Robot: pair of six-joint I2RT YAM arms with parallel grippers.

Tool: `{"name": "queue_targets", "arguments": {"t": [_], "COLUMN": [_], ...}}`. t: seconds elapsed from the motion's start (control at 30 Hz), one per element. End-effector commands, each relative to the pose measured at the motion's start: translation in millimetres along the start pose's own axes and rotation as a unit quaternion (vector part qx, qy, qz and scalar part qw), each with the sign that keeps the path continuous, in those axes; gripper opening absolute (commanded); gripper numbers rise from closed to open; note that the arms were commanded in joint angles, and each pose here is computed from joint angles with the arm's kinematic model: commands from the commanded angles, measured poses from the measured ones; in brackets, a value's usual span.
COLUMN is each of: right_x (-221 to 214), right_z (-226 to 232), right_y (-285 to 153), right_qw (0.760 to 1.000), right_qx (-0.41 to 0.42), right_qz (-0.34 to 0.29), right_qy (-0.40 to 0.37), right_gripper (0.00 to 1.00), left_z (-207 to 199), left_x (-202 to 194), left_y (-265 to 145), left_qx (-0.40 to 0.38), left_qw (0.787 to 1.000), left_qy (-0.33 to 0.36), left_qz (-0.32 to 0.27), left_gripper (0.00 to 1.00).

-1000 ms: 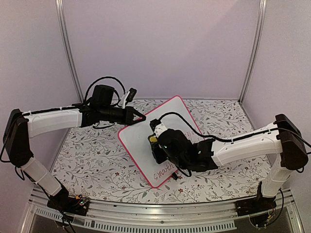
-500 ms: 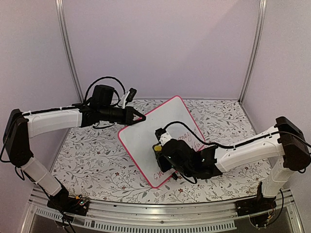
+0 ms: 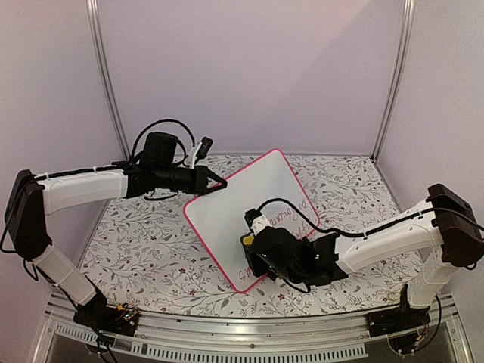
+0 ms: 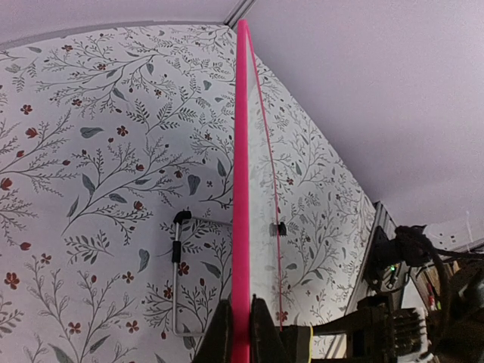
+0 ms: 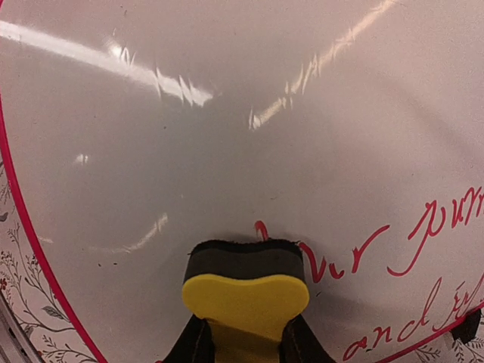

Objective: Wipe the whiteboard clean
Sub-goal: Erase the whiteboard at the center of the board.

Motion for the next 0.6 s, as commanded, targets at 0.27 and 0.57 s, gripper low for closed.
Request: {"name": "queue_targets", "arguments": {"t": [0.27, 0.57], "right_x": [38.4, 71.5], "right_z": [14.8, 20.5], "right_y": [13.5, 10.9], "right_qw": [0.999, 0.996], "right_qx": [-0.019, -0.020], "right_qz": [-0.036, -0.079], "right_qy": [-0.033, -0.038], "right_gripper": [0.26, 0.26], "left_z": [12.7, 12.3], "left_x": [-32.9, -31.7], "left_y": [12.2, 11.7], "left_qx": [0.031, 0.030], "left_qw": [0.998, 0.998], "left_qy": [0.010, 0.011], "left_qz": [0.059, 0.057], "left_gripper": [0.00, 0.00]}}
Point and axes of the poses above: each gripper's point midway between its finger pads, its own y axis out along the fingers, its own z axis along the line the jaws close on, x = y × z, the point moved 6 cm from there along -y, back along the fingers, and after that the axes turned 15 degrees about y, right-handed, at the moved point
